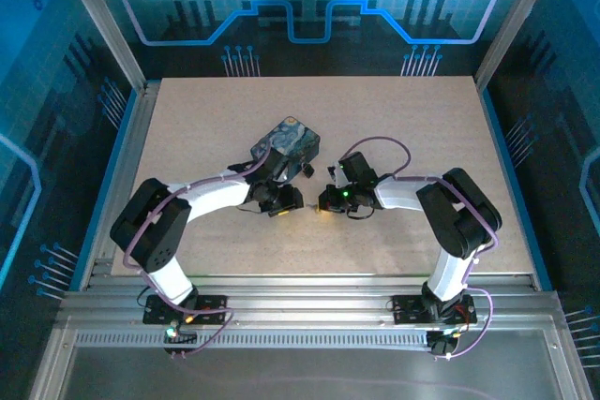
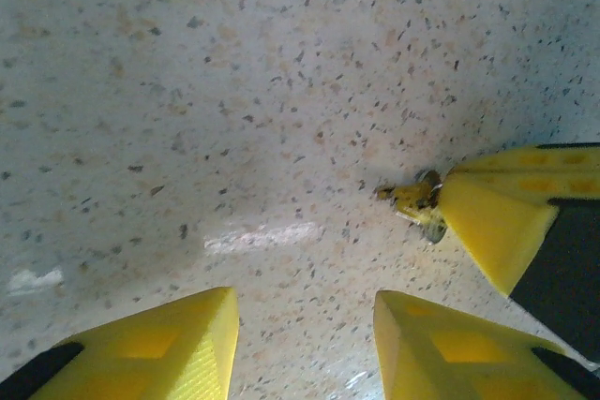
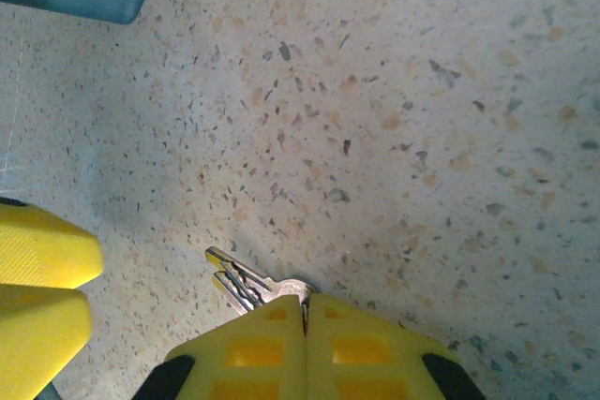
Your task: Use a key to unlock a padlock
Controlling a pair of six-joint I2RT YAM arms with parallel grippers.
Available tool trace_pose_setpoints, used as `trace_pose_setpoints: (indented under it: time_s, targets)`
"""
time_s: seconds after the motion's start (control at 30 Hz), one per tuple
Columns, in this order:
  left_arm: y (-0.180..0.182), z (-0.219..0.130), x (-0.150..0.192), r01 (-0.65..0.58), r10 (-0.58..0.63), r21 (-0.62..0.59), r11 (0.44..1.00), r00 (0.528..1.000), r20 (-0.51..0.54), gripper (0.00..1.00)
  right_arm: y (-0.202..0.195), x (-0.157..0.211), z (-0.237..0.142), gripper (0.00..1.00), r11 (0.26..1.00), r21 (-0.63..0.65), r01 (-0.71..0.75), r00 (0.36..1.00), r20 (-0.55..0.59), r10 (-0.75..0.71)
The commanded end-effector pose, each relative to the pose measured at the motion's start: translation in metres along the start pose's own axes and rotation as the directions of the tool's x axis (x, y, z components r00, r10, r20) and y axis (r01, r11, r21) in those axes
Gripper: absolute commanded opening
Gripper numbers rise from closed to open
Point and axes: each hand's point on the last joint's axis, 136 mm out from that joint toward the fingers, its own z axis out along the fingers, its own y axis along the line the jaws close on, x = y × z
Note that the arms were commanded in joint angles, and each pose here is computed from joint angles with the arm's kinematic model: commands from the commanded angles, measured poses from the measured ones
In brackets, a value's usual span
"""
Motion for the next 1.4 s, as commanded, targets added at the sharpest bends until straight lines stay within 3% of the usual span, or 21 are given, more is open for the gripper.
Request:
trace_pose_setpoints:
  time_s: [0.0, 0.47, 0.93, 1.37]
  targets:
    - [-0.018, 0.004, -0.01, 0.036, -0.036, 0.069, 0.997, 0.999, 0.008, 0.42, -0.003, 0.01, -0.003, 0.01, 1.0, -0.013, -0.028, 0.999, -0.025, 0.028]
    - [-0.023, 0.023, -0.009, 0.079, -0.076, 0.117, 0.99, 0.997, -0.023, 0.33, 0.015, 0.007, -0.008, 0.01, 0.995, -0.092, -0.038, 0.999, -0.013, 0.036]
    - [-0.019, 0.02, -0.007, 0.093, -0.092, 0.111, 0.989, 0.996, -0.019, 0.26, 0.029, -0.005, -0.014, 0.02, 0.988, -0.146, -0.053, 0.998, 0.012, 0.055]
    - [-0.02, 0.017, -0.007, 0.093, -0.092, 0.12, 0.988, 0.996, -0.015, 0.1, 0.026, -0.004, -0.012, 0.02, 0.989, -0.129, -0.067, 0.998, 0.007, 0.068]
